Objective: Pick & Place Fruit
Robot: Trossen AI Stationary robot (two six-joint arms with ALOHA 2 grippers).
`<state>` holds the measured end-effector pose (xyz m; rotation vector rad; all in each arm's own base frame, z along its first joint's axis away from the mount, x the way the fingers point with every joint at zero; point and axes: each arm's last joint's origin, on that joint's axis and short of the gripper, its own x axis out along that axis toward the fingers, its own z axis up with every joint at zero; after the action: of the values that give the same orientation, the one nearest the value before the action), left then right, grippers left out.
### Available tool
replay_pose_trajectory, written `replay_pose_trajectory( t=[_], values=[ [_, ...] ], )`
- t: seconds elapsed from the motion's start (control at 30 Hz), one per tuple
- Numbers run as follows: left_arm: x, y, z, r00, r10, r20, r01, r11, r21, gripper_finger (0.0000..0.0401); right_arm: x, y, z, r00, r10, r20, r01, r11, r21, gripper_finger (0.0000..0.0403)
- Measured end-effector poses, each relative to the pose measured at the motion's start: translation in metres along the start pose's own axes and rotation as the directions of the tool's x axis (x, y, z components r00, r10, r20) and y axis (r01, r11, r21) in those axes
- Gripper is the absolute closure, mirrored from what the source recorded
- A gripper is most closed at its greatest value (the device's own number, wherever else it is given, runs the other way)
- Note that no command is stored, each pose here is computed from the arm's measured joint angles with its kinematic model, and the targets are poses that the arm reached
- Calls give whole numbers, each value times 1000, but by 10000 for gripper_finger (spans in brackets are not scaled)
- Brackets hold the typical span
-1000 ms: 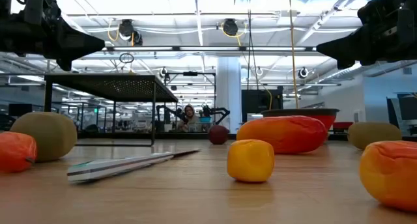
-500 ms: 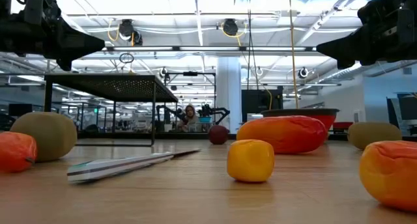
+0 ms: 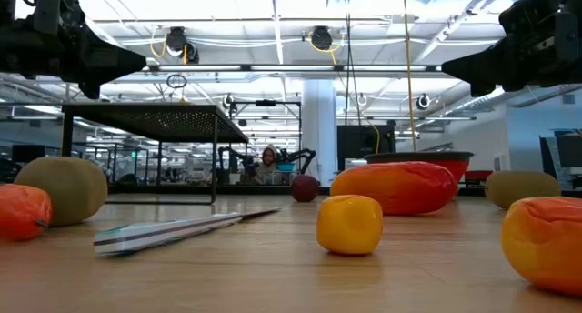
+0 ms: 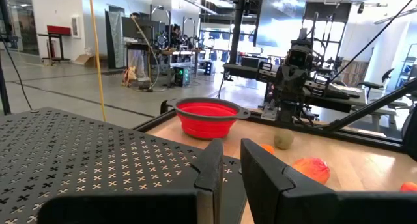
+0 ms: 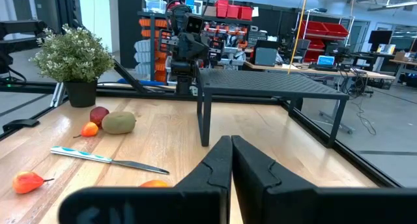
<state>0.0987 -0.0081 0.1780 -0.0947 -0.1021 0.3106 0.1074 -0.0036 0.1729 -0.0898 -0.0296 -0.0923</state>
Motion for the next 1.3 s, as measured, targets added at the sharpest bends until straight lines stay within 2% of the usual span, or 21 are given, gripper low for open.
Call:
replay_pose_trajectory(
  t=[0.87,0.93,1.07,1.17,1.3],
  values=[
    [0,0,0,1000,0,1,0,1000,0,350,0,0,0,1000,0,4,0,1000,5,399],
    [0,0,0,1000,0,0,0,1000,0,350,0,0,1,1000,0,10,0,999,44,399],
    [0,0,0,1000,0,0,0,1000,0,350,0,-1,8,997,-23,78,5,976,219,399],
    [0,0,0,1000,0,0,0,1000,0,350,-2,-5,17,977,-135,164,76,942,328,399],
    [0,0,0,1000,0,0,0,1000,0,350,-6,-10,31,919,-258,297,133,914,382,399]
  ],
)
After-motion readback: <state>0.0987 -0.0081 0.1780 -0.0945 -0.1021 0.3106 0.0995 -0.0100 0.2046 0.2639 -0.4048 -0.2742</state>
